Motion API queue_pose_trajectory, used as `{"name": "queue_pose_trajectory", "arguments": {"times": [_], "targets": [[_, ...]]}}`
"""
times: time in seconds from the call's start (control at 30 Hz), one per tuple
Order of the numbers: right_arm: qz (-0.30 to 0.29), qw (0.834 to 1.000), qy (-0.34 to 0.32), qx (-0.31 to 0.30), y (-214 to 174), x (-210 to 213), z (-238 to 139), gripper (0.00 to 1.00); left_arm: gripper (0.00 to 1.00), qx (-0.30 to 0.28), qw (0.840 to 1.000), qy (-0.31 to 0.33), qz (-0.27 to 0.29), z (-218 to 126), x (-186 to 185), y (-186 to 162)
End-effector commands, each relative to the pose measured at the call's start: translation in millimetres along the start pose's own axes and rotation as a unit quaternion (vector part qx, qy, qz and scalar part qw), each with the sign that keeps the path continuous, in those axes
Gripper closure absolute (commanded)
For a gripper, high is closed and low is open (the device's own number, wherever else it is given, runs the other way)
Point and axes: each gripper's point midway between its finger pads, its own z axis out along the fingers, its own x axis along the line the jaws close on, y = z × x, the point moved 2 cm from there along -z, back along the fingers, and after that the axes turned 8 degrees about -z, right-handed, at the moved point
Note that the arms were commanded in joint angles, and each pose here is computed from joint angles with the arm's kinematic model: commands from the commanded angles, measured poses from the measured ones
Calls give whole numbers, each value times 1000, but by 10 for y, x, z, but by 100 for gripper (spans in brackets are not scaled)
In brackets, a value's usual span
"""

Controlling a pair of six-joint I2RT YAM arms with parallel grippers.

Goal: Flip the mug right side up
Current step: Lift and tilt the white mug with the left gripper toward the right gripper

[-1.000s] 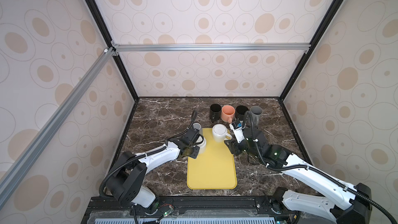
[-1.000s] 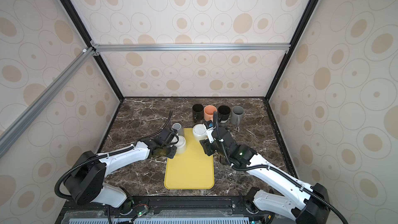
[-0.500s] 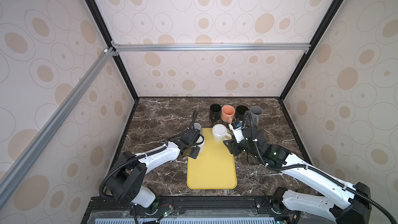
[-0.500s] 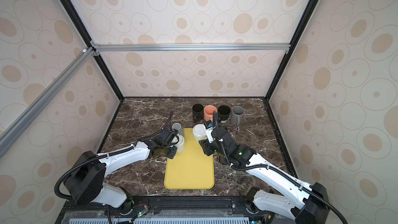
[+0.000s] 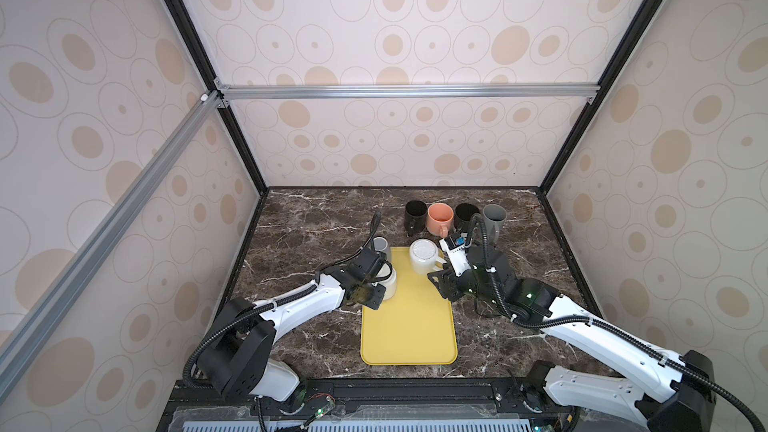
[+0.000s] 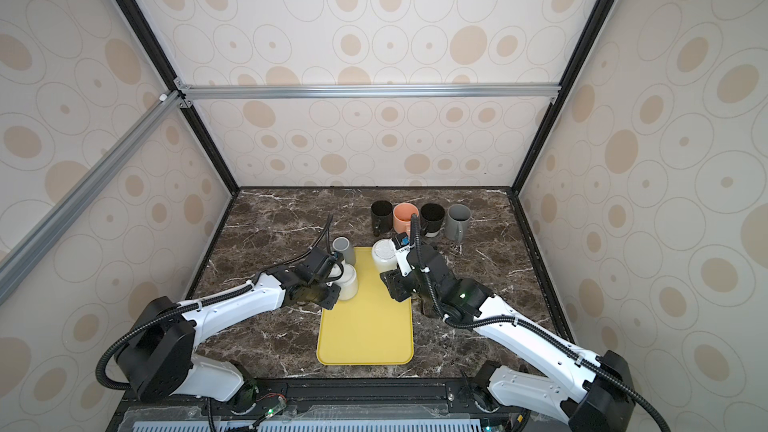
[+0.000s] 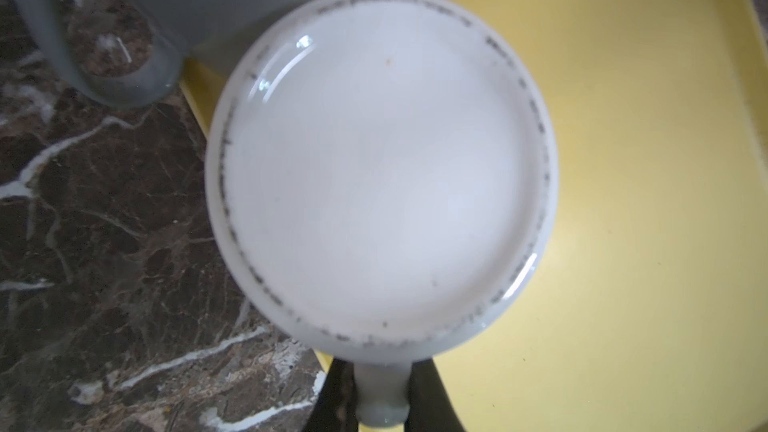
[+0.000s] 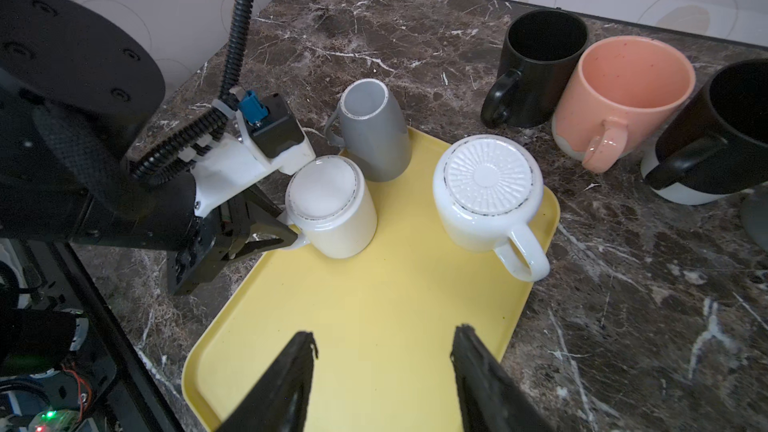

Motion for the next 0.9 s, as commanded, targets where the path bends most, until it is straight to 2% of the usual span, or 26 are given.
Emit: {"name": "queue_pose_trajectory", "arguments": {"times": [0.0,0.17,0.27,0.33,0.43,0.5,0.57,0.7,0.87], "targets": [[25,999,16,-16,40,34,-66,44,100,-34,997,-57,34,-319,-304,202],[56,996,29,-59,183,61,-279,46,100,-79,990,-115,32,-723,-552,364],[80,991,46,-99,298,93,-465,47,100,-131,980,-147,16,-1026,-637,528],[97,986,61,-124,363,118,-576,48,100,-187,969,-163,-6,-1262,-655,684],[120,976,92,-158,452,185,-691,49,100,-286,931,-223,-48,-1675,-721,890],[136,969,110,-176,508,216,-729,50,100,-341,897,-272,-70,-1928,-770,976],[151,961,131,-193,553,257,-744,51,100,-389,854,-335,-85,-2204,-836,1022],[170,944,181,-218,629,370,-735,51,100,-428,788,-431,-98,-2565,-948,1070],[177,923,236,-248,761,494,-815,48,100,-420,735,-524,-92,-2744,-1102,1040]]}}
